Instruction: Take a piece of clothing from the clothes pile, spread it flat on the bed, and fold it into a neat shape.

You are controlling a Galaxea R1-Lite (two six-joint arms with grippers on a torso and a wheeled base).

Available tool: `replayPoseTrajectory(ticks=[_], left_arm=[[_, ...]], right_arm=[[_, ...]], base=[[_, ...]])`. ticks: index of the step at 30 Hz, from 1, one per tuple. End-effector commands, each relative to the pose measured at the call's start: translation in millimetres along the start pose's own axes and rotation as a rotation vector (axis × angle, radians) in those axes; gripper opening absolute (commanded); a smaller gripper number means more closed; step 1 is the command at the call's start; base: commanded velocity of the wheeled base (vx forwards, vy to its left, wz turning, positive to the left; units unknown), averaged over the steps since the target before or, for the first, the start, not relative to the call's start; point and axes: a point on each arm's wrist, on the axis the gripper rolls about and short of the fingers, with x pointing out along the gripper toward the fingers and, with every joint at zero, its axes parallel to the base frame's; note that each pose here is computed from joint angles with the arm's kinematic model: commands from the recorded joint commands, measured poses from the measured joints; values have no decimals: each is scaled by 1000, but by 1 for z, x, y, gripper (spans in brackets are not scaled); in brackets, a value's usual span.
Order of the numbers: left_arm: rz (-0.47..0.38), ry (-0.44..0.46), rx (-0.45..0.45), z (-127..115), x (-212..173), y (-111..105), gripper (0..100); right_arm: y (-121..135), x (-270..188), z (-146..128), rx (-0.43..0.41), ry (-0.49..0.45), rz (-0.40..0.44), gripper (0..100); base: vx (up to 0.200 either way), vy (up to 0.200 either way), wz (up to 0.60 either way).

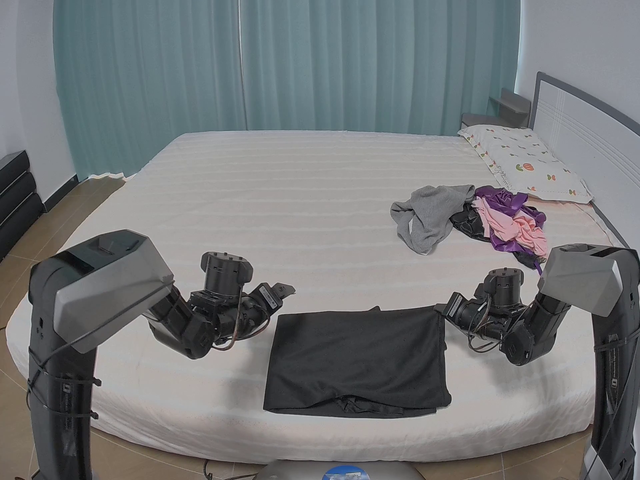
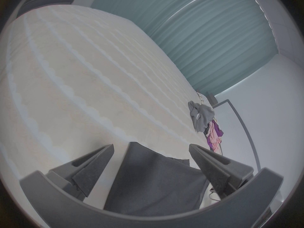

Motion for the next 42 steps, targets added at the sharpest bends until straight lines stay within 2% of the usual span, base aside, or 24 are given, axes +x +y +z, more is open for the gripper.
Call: replayPoseTrajectory(ticks=[1,7,18,19,30,35,42], left_arm=[[22,17,27,-14,23,7,100],[10,15,52,-17,34,2,100],[61,0,69,-22,44,1,100],[66,4,76,-22,44,2,0],[88,14,99,-25,46,2,0],[117,-24,88,-20,44,6,0],[112,-40,52,-16,41,3,0]], right_arm=[[0,0,-2,5,1,-5,0],[1,1,-2,20,-1,-2,0],[3,-1,-4,14,-8,11,0],[3,-1,-4,14,-8,11,0],[3,0,-3,13,-13,15,0],[1,1,0,13,-21,11,0],[-4,6,3,15,-31,7,0]], base=[[0,0,0],[0,0,0],[0,0,0],[0,0,0],[0,0,0],[0,0,0],[0,0,0]])
